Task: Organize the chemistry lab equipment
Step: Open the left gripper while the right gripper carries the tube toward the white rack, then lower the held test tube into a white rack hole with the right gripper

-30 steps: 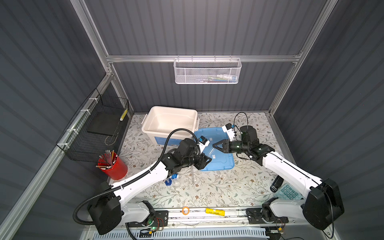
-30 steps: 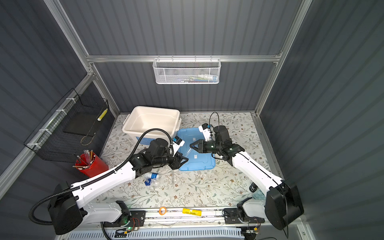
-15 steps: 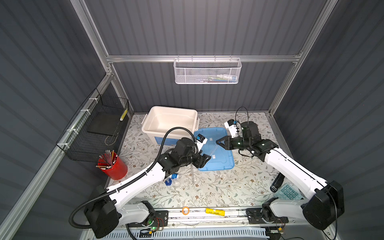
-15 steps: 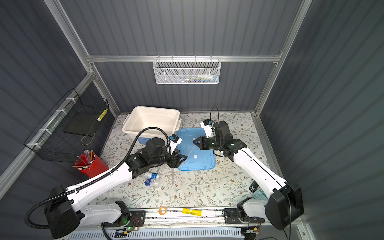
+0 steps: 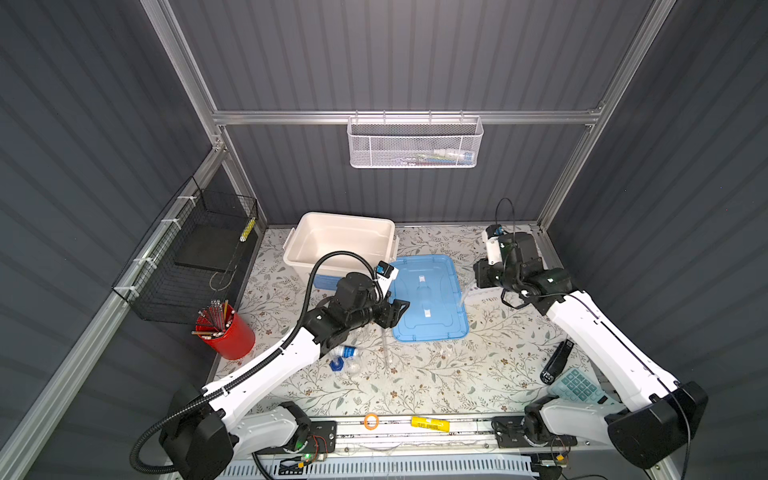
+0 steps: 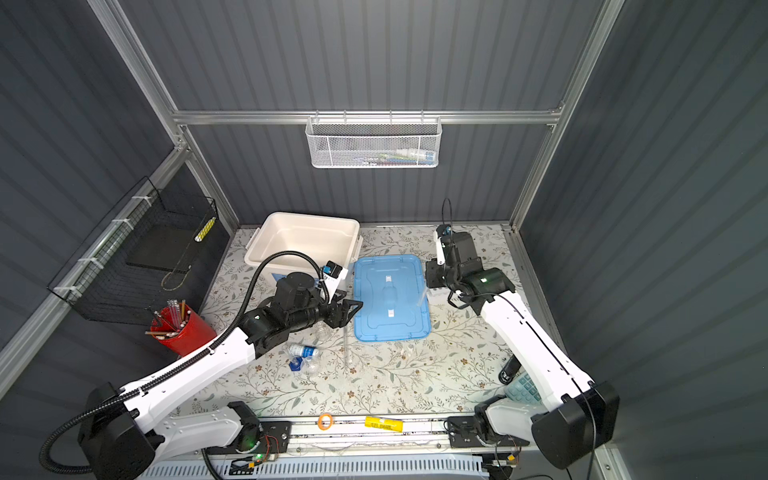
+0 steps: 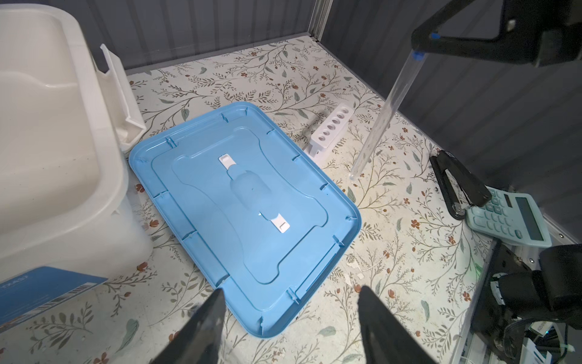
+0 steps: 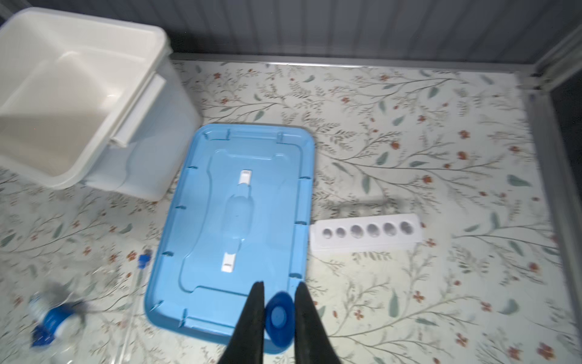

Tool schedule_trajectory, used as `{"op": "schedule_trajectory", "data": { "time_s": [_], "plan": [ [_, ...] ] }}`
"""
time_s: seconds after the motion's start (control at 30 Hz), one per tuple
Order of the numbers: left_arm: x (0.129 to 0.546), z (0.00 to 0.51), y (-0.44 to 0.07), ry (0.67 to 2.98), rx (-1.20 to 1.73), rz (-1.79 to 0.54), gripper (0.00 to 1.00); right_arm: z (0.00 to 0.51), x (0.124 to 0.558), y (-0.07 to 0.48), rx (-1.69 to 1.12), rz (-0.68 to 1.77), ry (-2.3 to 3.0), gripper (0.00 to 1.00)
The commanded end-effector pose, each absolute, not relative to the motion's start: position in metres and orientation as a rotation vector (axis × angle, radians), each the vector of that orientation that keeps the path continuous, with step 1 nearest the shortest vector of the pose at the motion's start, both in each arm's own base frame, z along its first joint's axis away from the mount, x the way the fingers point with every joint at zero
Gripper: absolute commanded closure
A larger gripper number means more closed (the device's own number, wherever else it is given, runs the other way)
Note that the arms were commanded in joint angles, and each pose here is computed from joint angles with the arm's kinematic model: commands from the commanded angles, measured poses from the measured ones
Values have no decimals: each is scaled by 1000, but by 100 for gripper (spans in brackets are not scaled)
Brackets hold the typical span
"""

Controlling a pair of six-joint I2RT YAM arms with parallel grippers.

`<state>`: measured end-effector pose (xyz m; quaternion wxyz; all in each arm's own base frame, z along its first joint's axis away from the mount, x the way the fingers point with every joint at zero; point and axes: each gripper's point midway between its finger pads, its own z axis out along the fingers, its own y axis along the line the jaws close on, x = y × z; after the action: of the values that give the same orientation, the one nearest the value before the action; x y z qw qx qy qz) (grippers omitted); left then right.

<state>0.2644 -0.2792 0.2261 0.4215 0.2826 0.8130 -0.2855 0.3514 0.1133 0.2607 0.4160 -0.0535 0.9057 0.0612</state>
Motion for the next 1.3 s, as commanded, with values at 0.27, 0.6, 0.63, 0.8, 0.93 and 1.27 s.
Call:
{"op": "schedule_trajectory", "data": {
  "time_s": [0.27, 0.6, 0.63, 0.8, 0.93, 1.27],
  "plan": [
    [273, 230, -285, 2020, 700, -735, 33, 281, 389, 27, 60, -258, 2162, 100],
    [273, 227, -281, 2040, 690, -707, 34, 265, 423, 9, 100, -346, 2142, 100],
    [273, 226, -280, 2042, 689, -704, 34, 265, 425, 8, 102, -346, 2136, 100],
    [273, 225, -280, 2047, 688, -702, 34, 258, 436, 8, 105, -342, 2124, 100],
    [273, 224, -279, 2050, 686, -696, 34, 251, 443, 7, 104, -349, 2124, 100],
    [273, 225, -274, 2059, 675, -676, 34, 232, 451, 5, 112, -349, 2151, 100]
  ]
}}
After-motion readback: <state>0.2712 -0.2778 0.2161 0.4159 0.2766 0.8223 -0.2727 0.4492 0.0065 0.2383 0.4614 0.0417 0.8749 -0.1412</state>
